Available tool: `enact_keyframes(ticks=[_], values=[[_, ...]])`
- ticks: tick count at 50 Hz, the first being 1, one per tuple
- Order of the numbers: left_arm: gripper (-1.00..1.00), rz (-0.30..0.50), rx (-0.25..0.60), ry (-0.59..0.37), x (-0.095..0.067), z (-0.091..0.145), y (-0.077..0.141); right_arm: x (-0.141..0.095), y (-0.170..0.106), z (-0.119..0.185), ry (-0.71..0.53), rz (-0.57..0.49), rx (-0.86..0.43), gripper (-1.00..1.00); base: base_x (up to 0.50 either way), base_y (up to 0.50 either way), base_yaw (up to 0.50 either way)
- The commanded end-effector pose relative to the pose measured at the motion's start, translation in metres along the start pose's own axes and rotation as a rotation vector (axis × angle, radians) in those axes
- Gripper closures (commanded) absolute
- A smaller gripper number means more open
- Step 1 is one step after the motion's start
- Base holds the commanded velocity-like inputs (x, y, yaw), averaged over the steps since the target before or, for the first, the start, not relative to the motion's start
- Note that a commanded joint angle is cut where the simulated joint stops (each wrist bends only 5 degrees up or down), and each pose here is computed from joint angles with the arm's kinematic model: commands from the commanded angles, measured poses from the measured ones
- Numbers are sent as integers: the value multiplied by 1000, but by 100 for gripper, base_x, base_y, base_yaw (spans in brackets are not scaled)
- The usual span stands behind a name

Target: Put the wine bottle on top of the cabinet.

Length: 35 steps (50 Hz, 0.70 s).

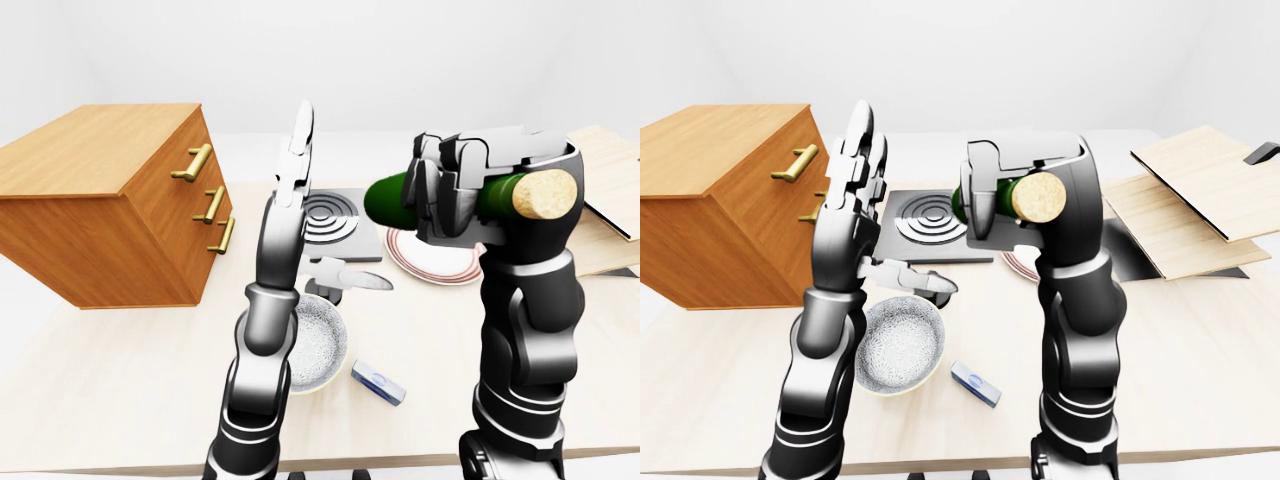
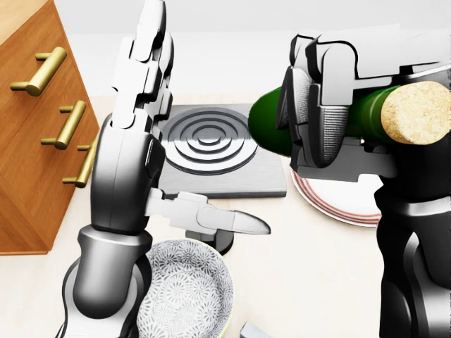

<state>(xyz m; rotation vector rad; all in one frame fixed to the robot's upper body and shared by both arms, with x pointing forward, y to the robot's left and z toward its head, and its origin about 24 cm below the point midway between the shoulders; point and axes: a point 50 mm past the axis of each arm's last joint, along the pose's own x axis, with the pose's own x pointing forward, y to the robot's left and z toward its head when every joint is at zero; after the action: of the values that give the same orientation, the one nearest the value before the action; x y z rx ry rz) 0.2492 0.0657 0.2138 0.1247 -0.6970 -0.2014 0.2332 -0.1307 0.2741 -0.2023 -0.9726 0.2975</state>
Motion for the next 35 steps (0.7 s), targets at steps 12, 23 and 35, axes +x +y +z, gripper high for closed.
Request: enact_keyframes(ticks=[12,23,35], values=[[-100,-32,-21,-20,0,7,-16,-2,-1,-2,4,-152,79,100,0,0,0],[-100,-67,-19,-9,-7,9,-29,-4,1,-3,12,-145,85,100,0,0,0],[-100,-82,-8,-24,0,11,-36,-11,3,-4,31,-148,93,100,0,0,0]])
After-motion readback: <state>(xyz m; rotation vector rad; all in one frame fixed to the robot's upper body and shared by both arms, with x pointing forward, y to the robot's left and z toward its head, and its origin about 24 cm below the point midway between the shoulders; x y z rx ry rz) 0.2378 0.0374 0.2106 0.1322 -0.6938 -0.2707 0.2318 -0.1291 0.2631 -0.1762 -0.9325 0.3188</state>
